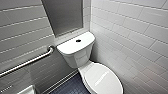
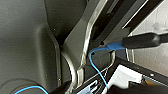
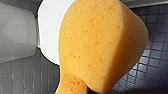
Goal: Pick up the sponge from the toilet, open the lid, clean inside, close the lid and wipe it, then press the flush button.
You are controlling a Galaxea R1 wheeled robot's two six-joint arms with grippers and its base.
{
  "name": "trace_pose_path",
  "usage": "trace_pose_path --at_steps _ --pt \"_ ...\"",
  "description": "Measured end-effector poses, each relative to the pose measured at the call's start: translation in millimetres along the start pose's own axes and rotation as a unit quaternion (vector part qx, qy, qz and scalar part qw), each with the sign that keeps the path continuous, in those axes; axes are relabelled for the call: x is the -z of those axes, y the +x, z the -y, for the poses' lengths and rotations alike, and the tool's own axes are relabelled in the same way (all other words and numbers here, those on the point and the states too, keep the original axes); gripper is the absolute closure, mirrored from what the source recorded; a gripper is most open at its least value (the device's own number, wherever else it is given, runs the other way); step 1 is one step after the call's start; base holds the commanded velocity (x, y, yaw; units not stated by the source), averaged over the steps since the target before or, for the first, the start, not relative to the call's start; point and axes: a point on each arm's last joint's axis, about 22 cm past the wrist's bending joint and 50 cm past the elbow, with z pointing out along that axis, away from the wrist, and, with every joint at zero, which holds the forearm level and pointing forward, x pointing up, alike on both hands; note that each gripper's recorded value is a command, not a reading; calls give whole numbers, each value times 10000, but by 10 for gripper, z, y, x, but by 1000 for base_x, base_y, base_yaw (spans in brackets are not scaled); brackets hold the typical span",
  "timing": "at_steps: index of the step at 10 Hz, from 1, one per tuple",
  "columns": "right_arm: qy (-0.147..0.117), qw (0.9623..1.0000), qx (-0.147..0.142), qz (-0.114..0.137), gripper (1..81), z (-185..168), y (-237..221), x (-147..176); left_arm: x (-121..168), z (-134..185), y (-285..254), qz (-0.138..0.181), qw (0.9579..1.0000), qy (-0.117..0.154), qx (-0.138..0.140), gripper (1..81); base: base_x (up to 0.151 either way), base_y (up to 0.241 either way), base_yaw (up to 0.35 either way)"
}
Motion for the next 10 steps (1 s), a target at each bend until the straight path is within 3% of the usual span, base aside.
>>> trace_pose_path --at_steps 2,4,6,8,10 --pt "500 9978 431 -7 811 579 372 -200 4 9 -2 1 10000 8 -1 10 0 0 0" --pt "872 9927 821 136 811 1061 611 -491 8 14 30 -17 10000 12 -14 10 0 0 0" --pt "962 9894 1075 192 811 1295 856 -861 8 14 29 -15 10000 12 -14 10 0 0 0" --pt "967 9873 1159 500 811 1428 826 -1248 17 28 27 -15 10000 24 -12 10 0 0 0" --pt "969 9846 1370 489 811 1686 1078 -1586 33 54 20 -10 10000 45 -4 10 0 0 0"
